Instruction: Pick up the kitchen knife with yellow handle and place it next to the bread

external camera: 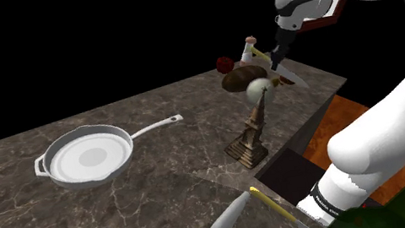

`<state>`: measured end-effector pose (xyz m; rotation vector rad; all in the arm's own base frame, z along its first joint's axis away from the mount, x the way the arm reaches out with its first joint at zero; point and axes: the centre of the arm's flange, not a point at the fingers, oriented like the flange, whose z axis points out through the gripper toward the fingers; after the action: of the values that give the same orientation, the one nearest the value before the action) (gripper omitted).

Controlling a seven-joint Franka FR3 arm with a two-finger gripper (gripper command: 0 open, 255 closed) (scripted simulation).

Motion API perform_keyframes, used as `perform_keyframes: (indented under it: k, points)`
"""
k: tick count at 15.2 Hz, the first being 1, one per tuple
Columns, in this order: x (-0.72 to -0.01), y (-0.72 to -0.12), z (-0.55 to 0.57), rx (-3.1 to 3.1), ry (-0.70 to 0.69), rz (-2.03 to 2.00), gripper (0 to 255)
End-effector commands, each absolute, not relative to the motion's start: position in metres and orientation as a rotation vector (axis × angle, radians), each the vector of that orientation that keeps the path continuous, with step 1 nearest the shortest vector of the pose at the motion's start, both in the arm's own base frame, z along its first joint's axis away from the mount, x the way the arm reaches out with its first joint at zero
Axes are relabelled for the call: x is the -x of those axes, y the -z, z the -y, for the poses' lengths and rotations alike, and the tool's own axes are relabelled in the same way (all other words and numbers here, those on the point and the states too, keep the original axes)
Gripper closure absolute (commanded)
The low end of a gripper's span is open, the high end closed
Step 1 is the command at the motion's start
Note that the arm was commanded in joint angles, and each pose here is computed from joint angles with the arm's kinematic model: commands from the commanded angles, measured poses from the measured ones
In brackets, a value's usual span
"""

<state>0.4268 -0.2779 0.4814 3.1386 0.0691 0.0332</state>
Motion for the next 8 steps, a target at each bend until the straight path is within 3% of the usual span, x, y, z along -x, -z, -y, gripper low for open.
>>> perform_keyframes:
  k: [1,8]
  points:
    - [-0.417,-0.481,0.303,-3.139,-0.033,-0.072,255]
    - [-0.39,-0.481,0.391,-3.139,-0.033,-0.072,255]
